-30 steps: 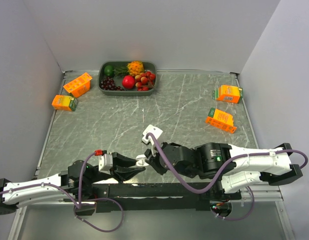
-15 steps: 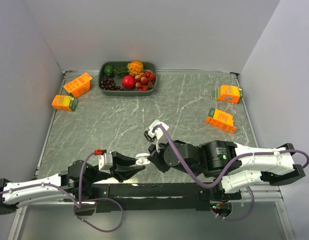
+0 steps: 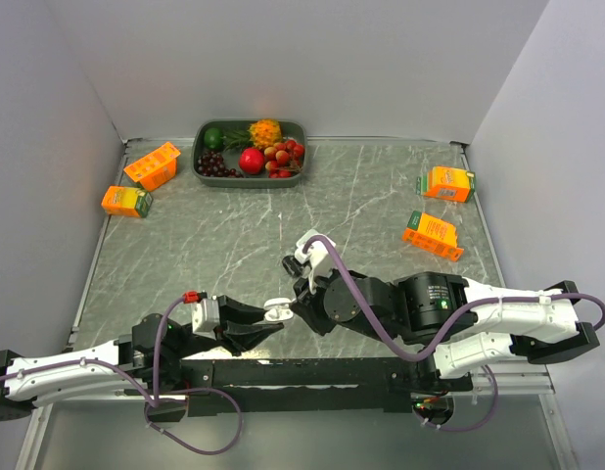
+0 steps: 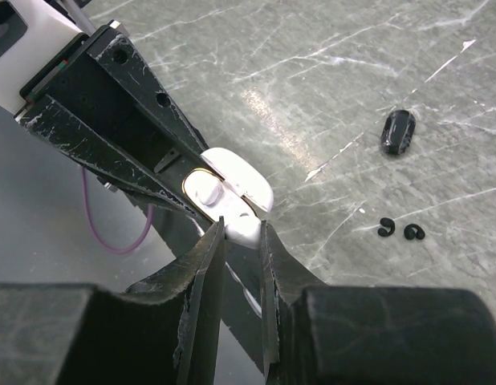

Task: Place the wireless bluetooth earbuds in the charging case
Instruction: Pick up the earbud from the charging case, then place the earbud at the center of the board.

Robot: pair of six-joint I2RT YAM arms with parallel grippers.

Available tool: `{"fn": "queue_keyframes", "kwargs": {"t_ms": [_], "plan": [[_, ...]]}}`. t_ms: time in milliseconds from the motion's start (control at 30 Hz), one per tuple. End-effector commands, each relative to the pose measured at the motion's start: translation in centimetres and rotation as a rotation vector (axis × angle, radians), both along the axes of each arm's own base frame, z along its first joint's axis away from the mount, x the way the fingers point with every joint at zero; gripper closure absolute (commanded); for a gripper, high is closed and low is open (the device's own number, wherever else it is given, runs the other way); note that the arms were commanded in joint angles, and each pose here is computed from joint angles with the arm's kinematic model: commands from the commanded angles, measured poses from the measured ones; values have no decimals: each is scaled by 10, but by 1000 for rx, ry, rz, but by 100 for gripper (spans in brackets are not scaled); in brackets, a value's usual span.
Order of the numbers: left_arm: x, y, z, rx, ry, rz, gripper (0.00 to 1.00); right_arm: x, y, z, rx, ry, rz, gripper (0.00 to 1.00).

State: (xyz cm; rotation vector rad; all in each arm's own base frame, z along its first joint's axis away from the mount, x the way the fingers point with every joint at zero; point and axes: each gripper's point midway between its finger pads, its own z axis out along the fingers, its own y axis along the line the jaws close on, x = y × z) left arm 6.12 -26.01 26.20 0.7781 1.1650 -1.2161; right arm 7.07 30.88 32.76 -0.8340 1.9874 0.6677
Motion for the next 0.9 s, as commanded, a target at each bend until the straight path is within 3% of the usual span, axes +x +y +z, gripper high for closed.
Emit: {"fn": "queue_keyframes", "kwargs": {"t_ms": [0, 467, 667, 867], "plan": [[1, 7, 28, -80, -12, 16, 99, 5, -5, 24, 83, 11, -21, 100], [5, 9, 27, -80, -6, 37, 99, 15, -6, 14, 67, 31, -43, 100], [9, 13, 19, -82, 27, 65, 99, 61, -27, -32, 149, 176, -173, 100], [17, 16, 13, -97, 76, 104, 99, 100, -36, -86, 59, 221, -283, 100]]}}
